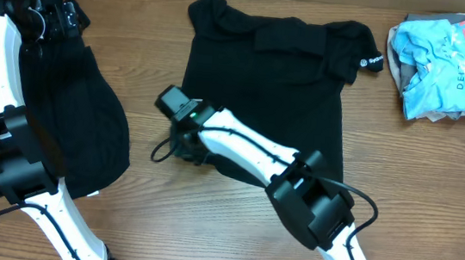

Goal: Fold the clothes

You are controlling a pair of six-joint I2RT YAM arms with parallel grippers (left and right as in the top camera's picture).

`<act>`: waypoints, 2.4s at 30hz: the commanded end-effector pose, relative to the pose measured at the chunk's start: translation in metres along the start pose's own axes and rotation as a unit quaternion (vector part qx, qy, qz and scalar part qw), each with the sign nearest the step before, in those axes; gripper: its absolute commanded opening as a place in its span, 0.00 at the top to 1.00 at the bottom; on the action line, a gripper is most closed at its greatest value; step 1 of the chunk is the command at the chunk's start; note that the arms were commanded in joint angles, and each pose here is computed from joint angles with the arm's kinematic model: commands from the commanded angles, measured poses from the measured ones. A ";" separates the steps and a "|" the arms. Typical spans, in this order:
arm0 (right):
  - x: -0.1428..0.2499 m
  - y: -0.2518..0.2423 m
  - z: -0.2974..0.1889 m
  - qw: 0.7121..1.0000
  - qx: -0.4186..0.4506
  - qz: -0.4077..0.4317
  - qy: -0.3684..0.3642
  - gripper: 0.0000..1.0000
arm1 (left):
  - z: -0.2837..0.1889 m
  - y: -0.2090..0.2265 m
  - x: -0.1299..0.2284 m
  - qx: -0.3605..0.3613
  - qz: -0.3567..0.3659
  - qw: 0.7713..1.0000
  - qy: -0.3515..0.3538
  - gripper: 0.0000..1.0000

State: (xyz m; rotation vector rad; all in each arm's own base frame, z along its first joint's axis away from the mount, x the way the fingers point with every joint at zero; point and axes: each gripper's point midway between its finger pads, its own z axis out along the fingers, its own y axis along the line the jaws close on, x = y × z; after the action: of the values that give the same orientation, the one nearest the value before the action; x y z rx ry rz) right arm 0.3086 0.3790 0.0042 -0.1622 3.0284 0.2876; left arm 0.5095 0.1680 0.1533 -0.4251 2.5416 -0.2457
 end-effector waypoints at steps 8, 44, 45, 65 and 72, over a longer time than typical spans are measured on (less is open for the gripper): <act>-0.007 -0.074 -0.081 0.997 0.031 0.038 0.064 0.96 | 0.011 -0.007 0.008 0.002 0.011 1.000 0.018 0.00; 0.061 -0.167 -0.310 0.995 0.037 0.074 -0.061 0.96 | 0.099 -0.232 0.146 0.116 0.216 0.962 0.117 0.00; 0.060 -0.168 -0.311 0.994 0.038 0.076 -0.064 0.96 | 0.103 -0.233 0.149 0.118 0.219 0.962 0.115 0.00; 0.052 -0.179 -0.315 0.991 0.065 0.076 -0.090 0.96 | 0.134 -0.203 0.157 0.114 0.138 0.979 0.098 0.15; 0.052 -0.179 -0.315 0.991 0.065 0.076 -0.090 0.96 | 0.155 -0.213 0.168 0.158 0.129 0.973 0.106 0.20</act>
State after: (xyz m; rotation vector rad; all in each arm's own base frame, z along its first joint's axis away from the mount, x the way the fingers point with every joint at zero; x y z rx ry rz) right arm 0.2505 0.1423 0.2613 0.0967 2.9229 0.0924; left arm 0.5208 -0.0903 0.0189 0.0708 2.6296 -0.5188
